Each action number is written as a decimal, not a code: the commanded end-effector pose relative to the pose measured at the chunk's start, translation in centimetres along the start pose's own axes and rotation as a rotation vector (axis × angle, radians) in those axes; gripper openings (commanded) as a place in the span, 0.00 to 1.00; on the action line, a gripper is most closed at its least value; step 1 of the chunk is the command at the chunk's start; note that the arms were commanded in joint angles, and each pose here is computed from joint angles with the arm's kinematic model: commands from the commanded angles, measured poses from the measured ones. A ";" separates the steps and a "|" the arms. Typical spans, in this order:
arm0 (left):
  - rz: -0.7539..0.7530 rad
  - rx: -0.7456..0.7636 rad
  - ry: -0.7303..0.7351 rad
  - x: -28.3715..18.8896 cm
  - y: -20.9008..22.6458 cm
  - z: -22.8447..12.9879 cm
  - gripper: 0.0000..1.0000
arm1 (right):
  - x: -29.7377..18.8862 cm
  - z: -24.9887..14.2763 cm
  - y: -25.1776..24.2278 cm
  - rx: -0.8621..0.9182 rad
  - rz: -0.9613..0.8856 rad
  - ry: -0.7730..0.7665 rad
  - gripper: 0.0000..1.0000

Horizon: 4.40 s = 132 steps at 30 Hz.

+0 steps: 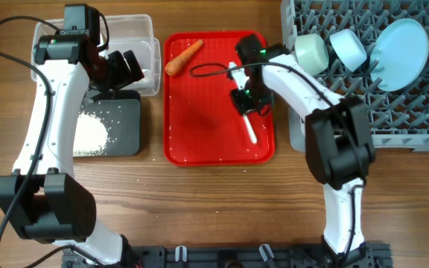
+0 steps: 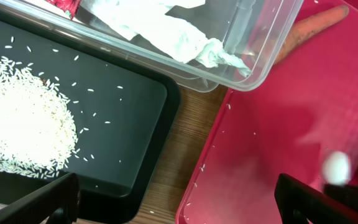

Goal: Sort waste into correct bins and load items into the dishwasher rack
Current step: 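Lift the white spoon and carry it into the rack, then release the spoon in the rack and hold the right gripper there, then reach the left gripper to the carrot on the red tray and grasp it, then carry the carrot left and drop it onto the black tray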

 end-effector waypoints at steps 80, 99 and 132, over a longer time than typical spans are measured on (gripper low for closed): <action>-0.047 0.935 -0.118 20.0 -15.6 2.5 0.86 | -20.1 -8.0 -13.1 0.429 -0.014 -0.433 1.00; -0.125 0.811 0.136 19.0 -17.3 -5.0 0.21 | -20.1 -8.0 -13.1 0.428 -0.014 -0.433 1.00; 0.160 -0.550 0.292 11.6 14.9 -6.2 0.39 | -20.6 -7.2 -13.6 0.408 -0.035 -0.478 1.00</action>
Point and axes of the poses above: each gripper's point midway between its finger pads, its own x axis out along the fingers, its own y axis along the line the jaws close on, z = x × y, the point moved 3 cm from there along -x, back along the fingers, and after that the axes turned 4 degrees about -x, right-handed, at the moved point
